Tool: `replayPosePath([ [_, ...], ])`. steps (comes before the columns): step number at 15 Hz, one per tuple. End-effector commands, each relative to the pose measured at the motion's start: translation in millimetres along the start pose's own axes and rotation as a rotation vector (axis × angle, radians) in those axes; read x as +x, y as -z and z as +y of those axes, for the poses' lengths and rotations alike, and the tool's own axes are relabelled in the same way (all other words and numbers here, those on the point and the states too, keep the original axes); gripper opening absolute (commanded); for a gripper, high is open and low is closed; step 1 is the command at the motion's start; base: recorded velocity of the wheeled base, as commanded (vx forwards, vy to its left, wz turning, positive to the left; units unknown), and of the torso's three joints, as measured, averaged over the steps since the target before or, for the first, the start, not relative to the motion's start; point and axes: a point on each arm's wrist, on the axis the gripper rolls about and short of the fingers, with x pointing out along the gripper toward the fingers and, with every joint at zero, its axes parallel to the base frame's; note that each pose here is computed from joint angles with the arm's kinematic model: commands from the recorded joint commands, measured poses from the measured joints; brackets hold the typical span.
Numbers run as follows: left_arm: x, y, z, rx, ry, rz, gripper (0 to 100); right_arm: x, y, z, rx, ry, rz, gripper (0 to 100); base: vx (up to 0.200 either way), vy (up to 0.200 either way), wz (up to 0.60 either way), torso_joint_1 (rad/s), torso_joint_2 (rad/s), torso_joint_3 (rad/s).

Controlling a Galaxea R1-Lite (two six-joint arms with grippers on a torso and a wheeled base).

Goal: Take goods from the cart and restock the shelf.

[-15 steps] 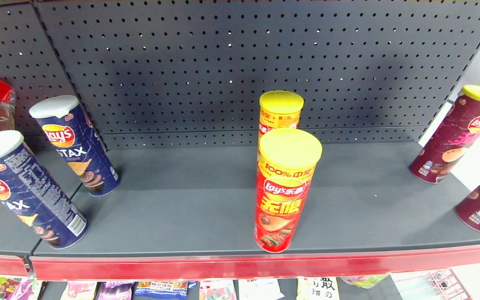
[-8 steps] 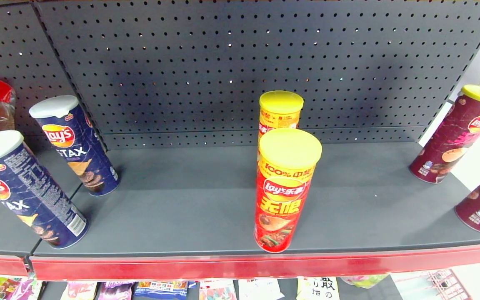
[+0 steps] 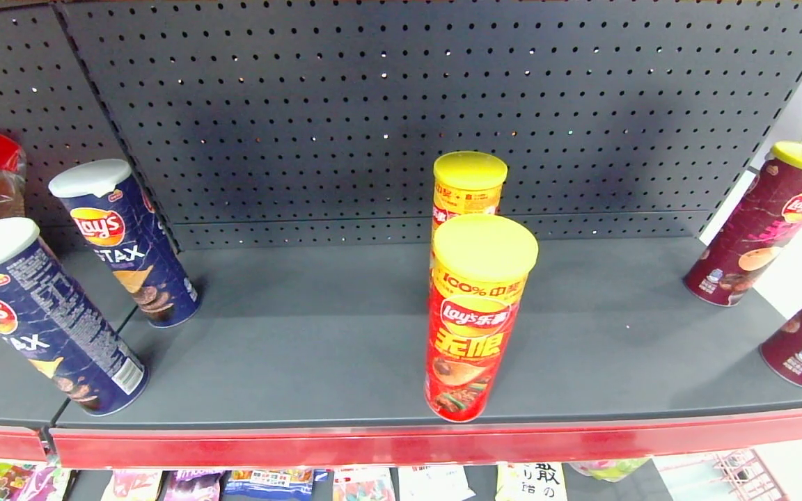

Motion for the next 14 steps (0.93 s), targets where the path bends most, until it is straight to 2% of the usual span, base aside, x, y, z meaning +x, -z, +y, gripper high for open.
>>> replayPosePath([
  [1, 0.1, -0.1, 0.0, 0.000, 0.000, 0.002, 100, 0.0, 0.0, 0.0, 0.000, 0.000, 0.000, 100, 0.000, 0.000, 0.00, 0.000, 0.00, 0.000],
  [4, 0.1, -0.1, 0.0, -0.002, 0.000, 0.002, 100, 0.0, 0.0, 0.0, 0.000, 0.000, 0.000, 100, -0.200, 0.000, 0.00, 0.010, 0.00, 0.001],
  [11, 0.2, 0.3, 0.0, -0.002, 0.000, 0.003, 100, 0.1, -0.1, 0.0, 0.000, 0.000, 0.001, 100, 0.000, 0.000, 0.00, 0.000, 0.00, 0.000],
  [14, 0.2, 0.1, 0.0, -0.002, 0.000, 0.002, 100, 0.0, 0.0, 0.0, 0.000, 0.000, 0.000, 100, 0.000, 0.000, -0.60, 0.001, 0.00, 0.005],
])
